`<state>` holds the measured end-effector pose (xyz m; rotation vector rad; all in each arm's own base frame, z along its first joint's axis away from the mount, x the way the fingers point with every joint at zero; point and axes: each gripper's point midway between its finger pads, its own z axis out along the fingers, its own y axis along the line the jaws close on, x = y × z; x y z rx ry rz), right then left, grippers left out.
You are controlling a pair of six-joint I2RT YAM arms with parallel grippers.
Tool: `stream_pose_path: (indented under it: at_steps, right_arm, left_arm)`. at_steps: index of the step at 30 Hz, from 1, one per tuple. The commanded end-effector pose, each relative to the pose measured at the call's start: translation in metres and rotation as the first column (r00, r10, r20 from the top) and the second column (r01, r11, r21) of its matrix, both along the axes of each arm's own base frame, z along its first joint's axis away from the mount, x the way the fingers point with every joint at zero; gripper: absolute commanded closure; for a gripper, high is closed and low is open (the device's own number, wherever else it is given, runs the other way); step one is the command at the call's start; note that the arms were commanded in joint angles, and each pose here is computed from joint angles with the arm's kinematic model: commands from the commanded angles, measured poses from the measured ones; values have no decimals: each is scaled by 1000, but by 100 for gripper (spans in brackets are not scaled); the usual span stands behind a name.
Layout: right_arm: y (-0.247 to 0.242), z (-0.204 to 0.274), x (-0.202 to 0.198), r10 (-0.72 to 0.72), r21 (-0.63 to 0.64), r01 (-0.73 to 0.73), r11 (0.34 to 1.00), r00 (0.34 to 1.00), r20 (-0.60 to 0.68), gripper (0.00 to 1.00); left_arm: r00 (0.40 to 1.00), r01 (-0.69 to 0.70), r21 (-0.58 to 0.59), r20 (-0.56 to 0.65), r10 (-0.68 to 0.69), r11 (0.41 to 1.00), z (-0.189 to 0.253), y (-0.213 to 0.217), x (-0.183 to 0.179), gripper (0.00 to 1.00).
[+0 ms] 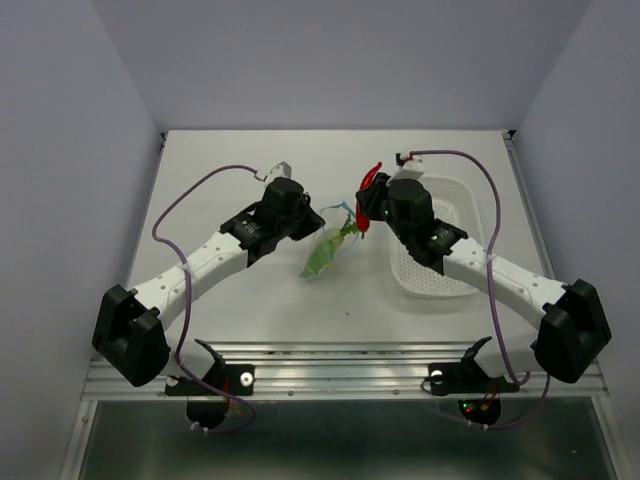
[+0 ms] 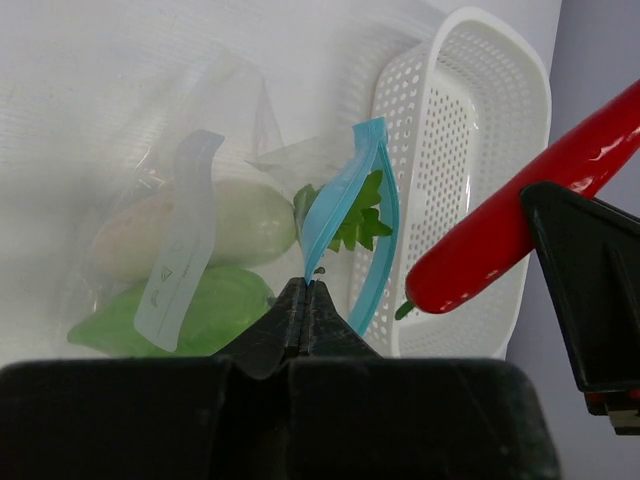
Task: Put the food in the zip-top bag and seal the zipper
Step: Pick up the fake vegetable from the bin, then place the fake vegetable in the zipper food storage bag.
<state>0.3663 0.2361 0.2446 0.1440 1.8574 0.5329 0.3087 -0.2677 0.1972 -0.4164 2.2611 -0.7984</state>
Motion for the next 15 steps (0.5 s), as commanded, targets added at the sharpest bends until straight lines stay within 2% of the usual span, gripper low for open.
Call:
stream_pose_path:
  at_steps: [1,7,15]
  right_arm:
    - [13,56,15,-117,143,96,985,983,143,76]
    - [32,55,18,-144,261,111,959,983,110,76]
    - [53,28,16,-170,311,154,938,985,24,76]
  left_arm:
    - [998,-19,-46,51,21,999,26,-1,6,100]
    - [999,-11,-48,51,13,999,27,-3,7,100]
    - [998,-23,-63,64,27,998,34,-1,7,100]
